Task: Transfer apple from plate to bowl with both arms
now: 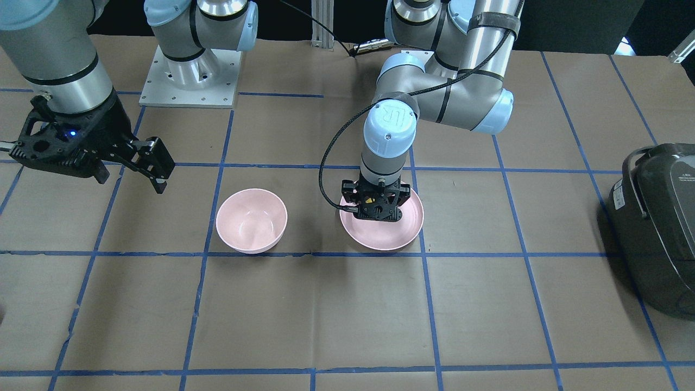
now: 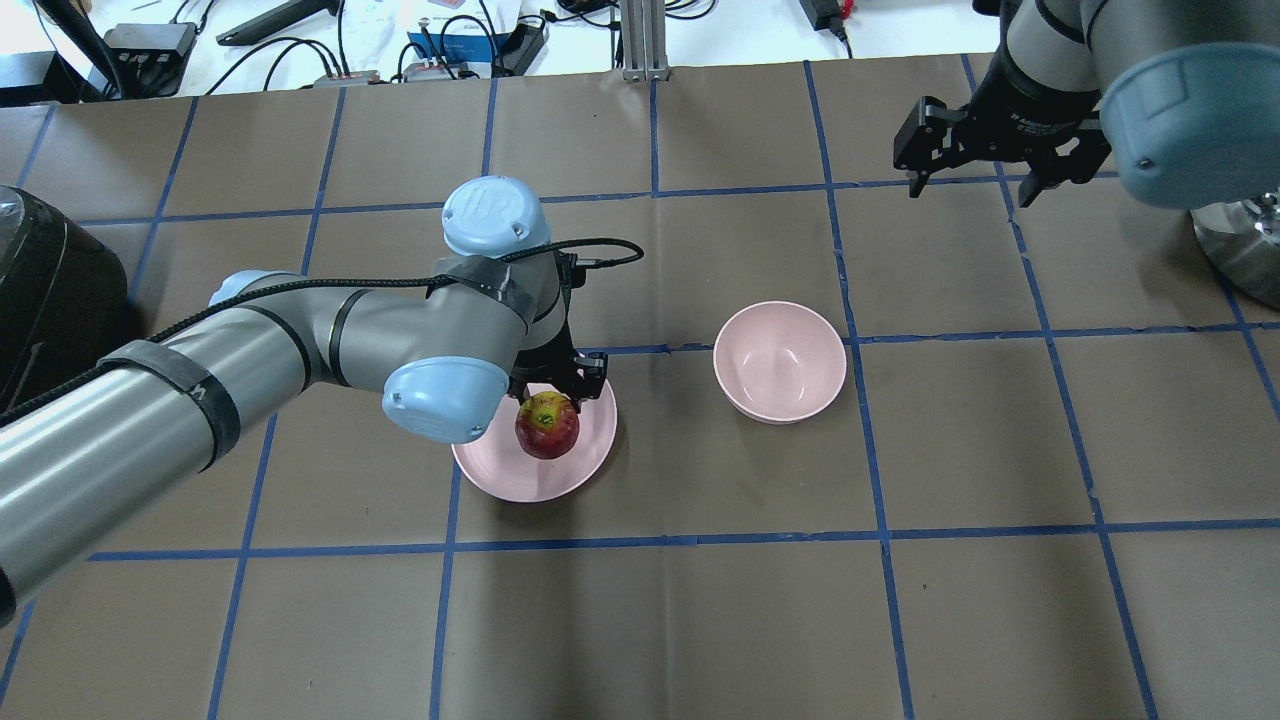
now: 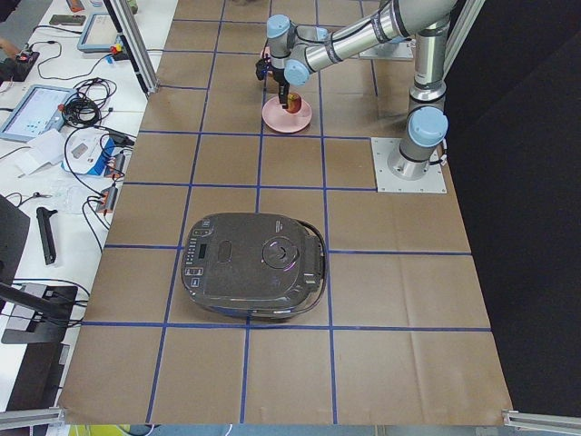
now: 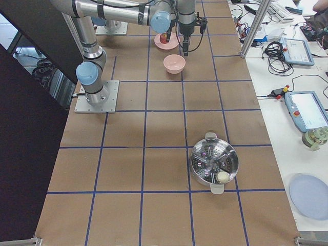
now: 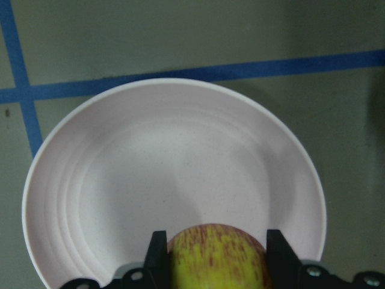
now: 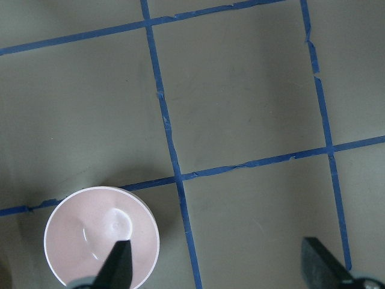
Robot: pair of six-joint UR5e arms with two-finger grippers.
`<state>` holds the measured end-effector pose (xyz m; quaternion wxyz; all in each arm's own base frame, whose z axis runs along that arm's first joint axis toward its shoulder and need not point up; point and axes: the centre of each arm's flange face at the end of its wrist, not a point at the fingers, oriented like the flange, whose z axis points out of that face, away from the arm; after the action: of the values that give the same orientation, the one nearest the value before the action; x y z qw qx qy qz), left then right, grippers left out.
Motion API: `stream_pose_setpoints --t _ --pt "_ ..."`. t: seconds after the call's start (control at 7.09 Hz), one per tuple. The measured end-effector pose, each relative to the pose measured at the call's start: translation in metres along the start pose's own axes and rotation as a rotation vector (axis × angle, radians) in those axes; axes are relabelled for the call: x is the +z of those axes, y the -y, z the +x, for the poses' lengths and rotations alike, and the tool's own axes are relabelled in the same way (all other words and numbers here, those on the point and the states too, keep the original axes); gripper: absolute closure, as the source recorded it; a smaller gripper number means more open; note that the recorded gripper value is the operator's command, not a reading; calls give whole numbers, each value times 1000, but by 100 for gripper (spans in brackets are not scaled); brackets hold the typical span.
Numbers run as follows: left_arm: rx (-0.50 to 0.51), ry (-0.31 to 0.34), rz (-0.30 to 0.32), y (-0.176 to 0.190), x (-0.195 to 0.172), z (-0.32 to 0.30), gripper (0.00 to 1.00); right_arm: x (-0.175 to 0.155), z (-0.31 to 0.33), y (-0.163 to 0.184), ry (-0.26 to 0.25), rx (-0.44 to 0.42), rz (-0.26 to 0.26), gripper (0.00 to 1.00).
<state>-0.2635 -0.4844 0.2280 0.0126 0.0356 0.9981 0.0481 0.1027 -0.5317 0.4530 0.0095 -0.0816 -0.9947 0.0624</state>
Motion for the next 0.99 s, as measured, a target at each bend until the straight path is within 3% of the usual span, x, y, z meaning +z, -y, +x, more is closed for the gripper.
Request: stream_pose_setpoints --t 0.56,0.99 --pt "-192 -85 50 28 -63 61 88 -4 -12 -5 11 -28 7 0" --pt "-311 -124 75 52 -72 142 89 -4 -14 -4 14 -59 15 0"
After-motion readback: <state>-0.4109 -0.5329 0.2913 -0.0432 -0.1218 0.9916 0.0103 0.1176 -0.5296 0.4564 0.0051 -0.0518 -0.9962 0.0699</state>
